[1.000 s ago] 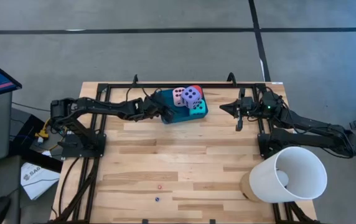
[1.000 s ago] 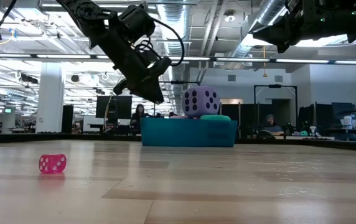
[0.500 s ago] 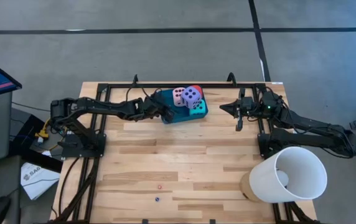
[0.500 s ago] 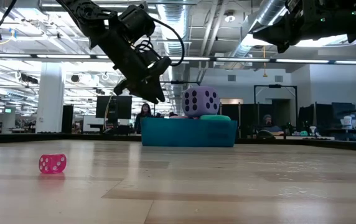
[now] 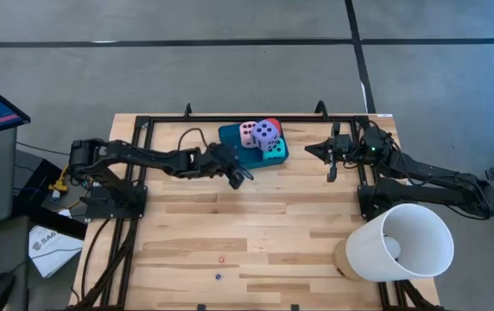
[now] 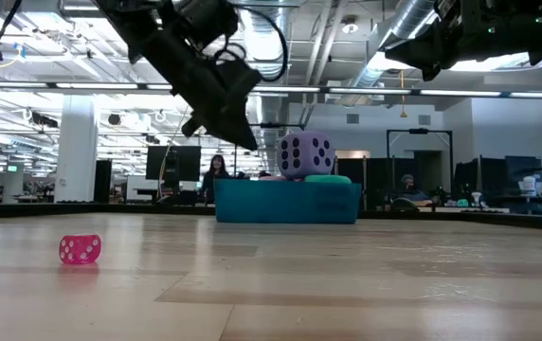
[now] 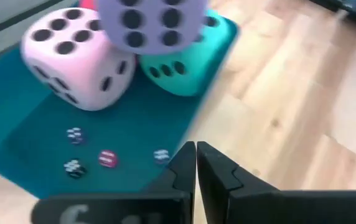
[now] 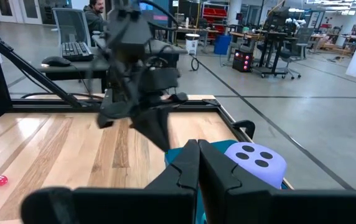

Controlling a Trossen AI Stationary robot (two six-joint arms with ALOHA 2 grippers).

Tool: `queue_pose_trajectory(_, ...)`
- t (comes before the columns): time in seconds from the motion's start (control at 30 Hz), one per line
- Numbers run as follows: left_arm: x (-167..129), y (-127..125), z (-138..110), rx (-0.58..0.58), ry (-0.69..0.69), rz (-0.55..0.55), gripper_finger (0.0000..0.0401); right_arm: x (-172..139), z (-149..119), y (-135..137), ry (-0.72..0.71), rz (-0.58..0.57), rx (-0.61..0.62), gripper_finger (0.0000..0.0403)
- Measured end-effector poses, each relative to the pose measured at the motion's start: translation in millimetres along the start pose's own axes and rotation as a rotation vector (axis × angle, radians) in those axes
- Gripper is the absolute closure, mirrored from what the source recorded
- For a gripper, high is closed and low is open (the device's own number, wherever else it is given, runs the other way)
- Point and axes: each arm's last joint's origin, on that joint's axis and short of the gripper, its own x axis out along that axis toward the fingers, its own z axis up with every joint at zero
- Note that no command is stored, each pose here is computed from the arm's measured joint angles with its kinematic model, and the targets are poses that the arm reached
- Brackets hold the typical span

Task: Pick & Place Dice
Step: Put the small red dice into the blue bin

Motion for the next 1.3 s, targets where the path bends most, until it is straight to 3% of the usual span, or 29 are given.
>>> queue_pose_trajectory(0.2, -20, -29, -8, 0.025, -0.009, -0.097, 0.0399, 0, 0, 0, 0.000, 0.000, 0.000, 0.0403)
queue_pose_trajectory(0.4, -44, -61, -30, -0.070, 0.102, -0.229, 0.0401, 0, 0, 0, 0.000, 0.001, 0.000, 0.0403)
queue_pose_trajectory(0.67, -78, -99, -65, -0.247, 0.247, -0.300, 0.0401, 0, 0, 0, 0.000, 0.002, 0.000, 0.0403)
queue_pose_trajectory(0.77, -89, -109, -65, -0.285, 0.282, -0.288, 0.0401, 0, 1, 0, -0.007, 0.002, -0.002, 0.0403)
queue_pose_trajectory(1.0, -100, -115, -64, -0.291, 0.389, -0.148, 0.0401, 1, 1, 3, -0.009, 0.017, -0.003, 0.0403)
queue_pose_trajectory(1.3, -86, -134, -66, -0.275, 0.562, -0.100, 0.0401, 1, 1, 3, -0.012, 0.019, -0.011, 0.0403)
